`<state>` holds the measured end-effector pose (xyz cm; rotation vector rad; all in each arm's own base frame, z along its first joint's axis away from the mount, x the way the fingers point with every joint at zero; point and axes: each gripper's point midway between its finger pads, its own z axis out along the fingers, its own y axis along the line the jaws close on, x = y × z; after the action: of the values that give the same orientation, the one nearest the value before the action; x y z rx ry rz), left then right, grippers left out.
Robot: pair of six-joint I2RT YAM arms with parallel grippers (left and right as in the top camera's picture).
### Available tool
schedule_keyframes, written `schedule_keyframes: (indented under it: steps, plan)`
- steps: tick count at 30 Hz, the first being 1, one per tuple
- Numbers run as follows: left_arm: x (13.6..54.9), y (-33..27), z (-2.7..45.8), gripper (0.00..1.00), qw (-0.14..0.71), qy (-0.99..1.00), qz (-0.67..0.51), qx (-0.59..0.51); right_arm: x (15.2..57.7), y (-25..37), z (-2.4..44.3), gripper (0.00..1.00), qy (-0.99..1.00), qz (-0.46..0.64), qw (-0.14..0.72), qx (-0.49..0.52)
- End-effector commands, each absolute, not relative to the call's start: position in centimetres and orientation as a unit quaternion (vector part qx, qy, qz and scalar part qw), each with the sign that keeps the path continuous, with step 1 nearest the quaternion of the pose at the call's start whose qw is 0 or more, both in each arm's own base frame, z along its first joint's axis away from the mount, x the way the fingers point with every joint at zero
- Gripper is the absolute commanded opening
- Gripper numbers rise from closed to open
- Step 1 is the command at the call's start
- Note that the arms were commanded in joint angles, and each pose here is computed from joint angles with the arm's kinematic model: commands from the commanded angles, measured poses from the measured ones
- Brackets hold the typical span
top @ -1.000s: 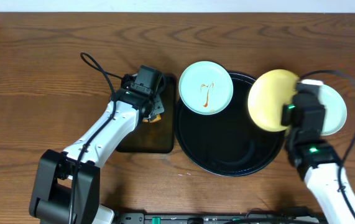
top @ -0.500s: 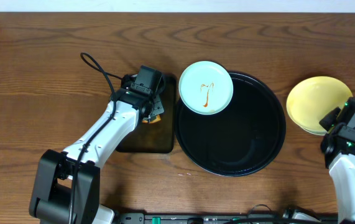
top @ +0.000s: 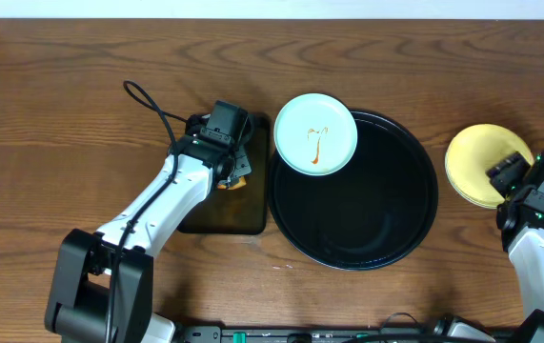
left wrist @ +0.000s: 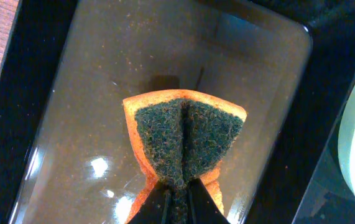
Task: Clean dirty plates on tray and stack at the side
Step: 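Move right gripper to the back pale green plate and grasp its rim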
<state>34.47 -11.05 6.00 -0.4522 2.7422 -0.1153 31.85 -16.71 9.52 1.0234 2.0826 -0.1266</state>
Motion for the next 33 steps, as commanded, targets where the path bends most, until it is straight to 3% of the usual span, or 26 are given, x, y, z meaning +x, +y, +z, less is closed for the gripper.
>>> schedule_keyframes:
  steps: [1, 9, 16, 23, 30, 33]
  plan:
    - [34.1, -10.6, 5.4, 0.08, 0.172, 0.972, -0.029, -0.159, 33.2, -14.5, 10.3, 0.99, 0.832, 0.025, 0.405, 0.379]
    - [34.0, -10.6, 5.4, 0.08, 0.171, 0.972, -0.028, -0.159, 34.8, -7.0, 11.3, 0.99, 0.860, 0.204, 0.394, 0.253]
    - [34.0, -10.5, 5.4, 0.08, 0.170, 0.972, -0.028, -0.158, 34.7, -1.8, 10.9, 0.98, 0.896, 0.209, 0.357, 0.160]
    - [34.0, -10.6, 5.4, 0.08, 0.170, 0.972, -0.028, -0.158, 35.4, 2.4, 14.0, 0.99, 0.944, 0.135, 0.299, 0.035]
    - [34.0, -10.6, 5.4, 0.08, 0.170, 0.972, -0.028, -0.158, 37.5, 6.9, 14.8, 0.99, 0.964, 0.137, 0.216, -0.072]
    - [34.2, -10.6, 5.4, 0.08, 0.175, 0.978, -0.022, -0.114, 39.3, 9.1, 14.9, 0.99, 0.955, 0.170, 0.222, -0.099]
